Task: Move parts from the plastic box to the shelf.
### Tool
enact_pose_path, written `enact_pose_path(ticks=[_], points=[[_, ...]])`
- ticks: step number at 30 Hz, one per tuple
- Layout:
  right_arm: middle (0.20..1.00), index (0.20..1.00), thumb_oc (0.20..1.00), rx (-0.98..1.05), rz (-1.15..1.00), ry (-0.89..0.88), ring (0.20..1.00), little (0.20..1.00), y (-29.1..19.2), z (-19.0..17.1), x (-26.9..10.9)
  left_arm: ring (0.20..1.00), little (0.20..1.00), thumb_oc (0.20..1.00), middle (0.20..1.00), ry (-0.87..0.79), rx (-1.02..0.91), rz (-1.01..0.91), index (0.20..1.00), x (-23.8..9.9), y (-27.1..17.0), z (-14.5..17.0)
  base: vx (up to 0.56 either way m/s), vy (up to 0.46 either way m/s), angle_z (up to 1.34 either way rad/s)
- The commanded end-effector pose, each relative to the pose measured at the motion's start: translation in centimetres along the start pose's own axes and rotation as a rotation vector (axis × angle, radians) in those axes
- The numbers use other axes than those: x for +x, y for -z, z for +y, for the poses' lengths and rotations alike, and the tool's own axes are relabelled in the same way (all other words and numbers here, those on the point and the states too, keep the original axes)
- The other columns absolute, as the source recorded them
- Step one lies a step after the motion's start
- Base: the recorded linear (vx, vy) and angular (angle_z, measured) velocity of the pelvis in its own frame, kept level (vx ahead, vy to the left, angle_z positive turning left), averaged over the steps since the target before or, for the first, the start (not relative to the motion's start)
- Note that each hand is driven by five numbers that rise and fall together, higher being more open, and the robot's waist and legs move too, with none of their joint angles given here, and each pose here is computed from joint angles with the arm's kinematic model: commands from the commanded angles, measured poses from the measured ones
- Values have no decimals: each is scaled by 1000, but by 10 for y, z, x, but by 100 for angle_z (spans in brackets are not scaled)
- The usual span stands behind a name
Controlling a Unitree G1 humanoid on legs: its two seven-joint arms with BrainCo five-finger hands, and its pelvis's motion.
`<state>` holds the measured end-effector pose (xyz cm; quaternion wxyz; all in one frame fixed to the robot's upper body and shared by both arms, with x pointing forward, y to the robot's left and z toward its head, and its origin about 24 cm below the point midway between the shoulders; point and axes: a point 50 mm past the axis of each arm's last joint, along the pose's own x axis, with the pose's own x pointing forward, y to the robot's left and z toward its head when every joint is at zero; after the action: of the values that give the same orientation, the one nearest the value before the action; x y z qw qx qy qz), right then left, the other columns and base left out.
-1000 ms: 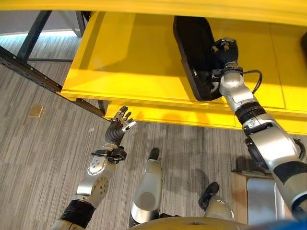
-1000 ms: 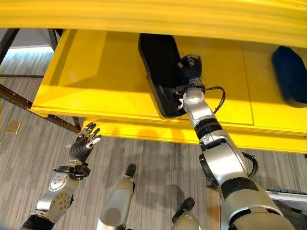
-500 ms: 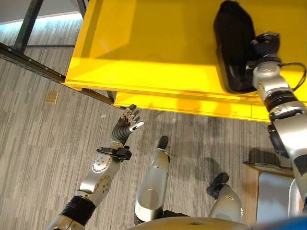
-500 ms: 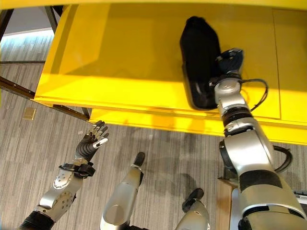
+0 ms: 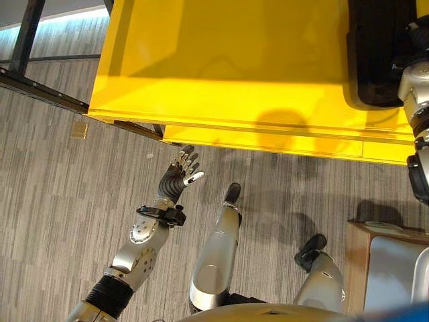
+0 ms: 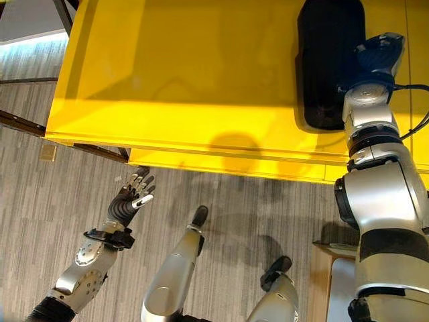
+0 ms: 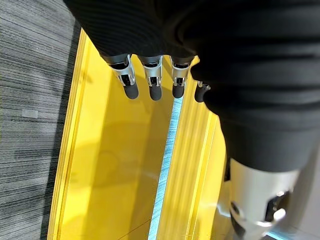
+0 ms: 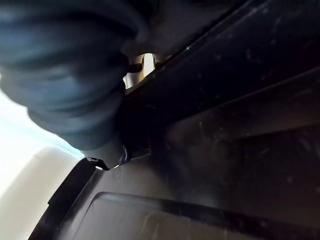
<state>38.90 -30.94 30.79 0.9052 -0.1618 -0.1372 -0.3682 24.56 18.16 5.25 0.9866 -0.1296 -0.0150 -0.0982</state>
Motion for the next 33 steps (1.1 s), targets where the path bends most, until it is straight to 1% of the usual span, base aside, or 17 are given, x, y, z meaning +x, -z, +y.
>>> enact_pose_path(ticks=[1, 3, 6, 10, 11, 12, 17, 24, 25, 29, 30, 32, 33], points=[[200, 200, 200, 102, -177, 112, 200, 200, -67, -38, 15, 1000, 1000, 1000, 1000, 64, 2, -130, 1000, 3, -30, -8, 0, 0, 0], [200, 200, 200, 112, -185, 117, 200, 200, -71, -40, 16, 1000, 1000, 1000, 1000, 65, -2, -133, 1000, 3, -31, -9, 0, 0, 0], [200, 200, 200, 98, -204, 150, 200, 200, -80, -54, 19, 1000, 1000, 1000, 1000, 61, 5, -146, 1000, 4, -34, -9, 0, 0, 0], [200, 200, 200, 93, -214, 152, 200, 200, -84, -55, 19, 1000, 1000, 1000, 1000, 64, 4, -152, 1000, 5, -35, -10, 6, -1, 1], [225, 225, 225, 88, -216, 153, 225, 225, -84, -55, 19, 1000, 1000, 1000, 1000, 64, 4, -154, 1000, 5, -35, -10, 0, 0, 0], [1000, 1000, 1000, 88, -218, 158, 1000, 1000, -86, -55, 19, 1000, 1000, 1000, 1000, 60, 0, -158, 1000, 5, -36, -10, 14, 7, 3], [1000, 1000, 1000, 71, -233, 162, 1000, 1000, -89, -54, 18, 1000, 1000, 1000, 1000, 51, -3, -170, 1000, 5, -38, -9, 0, 0, 0], [1000, 1000, 1000, 82, -282, 132, 1000, 1000, -101, -40, 13, 1000, 1000, 1000, 1000, 29, -6, -180, 1000, 3, -39, -5, 0, 0, 0], [1000, 1000, 1000, 102, -307, 111, 1000, 1000, -105, -31, 10, 1000, 1000, 1000, 1000, 21, -10, -181, 1000, 3, -38, -4, 0, 0, 0], [1000, 1000, 1000, 128, -345, 80, 1000, 1000, -112, -19, 4, 1000, 1000, 1000, 1000, 11, -17, -179, 1000, 2, -38, -1, -13, 8, -1], [1000, 1000, 1000, 144, -406, 43, 1000, 1000, -120, -6, -4, 1000, 1000, 1000, 1000, 2, -23, -178, 1000, 2, -37, 1, -35, 25, -6], [1000, 1000, 1000, 151, -430, 25, 1000, 1000, -120, 1, -8, 1000, 1000, 1000, 1000, -4, -20, -175, 1000, 3, -36, 2, -38, 32, -11], [1000, 1000, 1000, 153, -502, -19, 1000, 1000, -127, 14, -19, 1000, 1000, 1000, 1000, -14, -22, -173, 1000, 2, -36, 4, -49, 46, -10]])
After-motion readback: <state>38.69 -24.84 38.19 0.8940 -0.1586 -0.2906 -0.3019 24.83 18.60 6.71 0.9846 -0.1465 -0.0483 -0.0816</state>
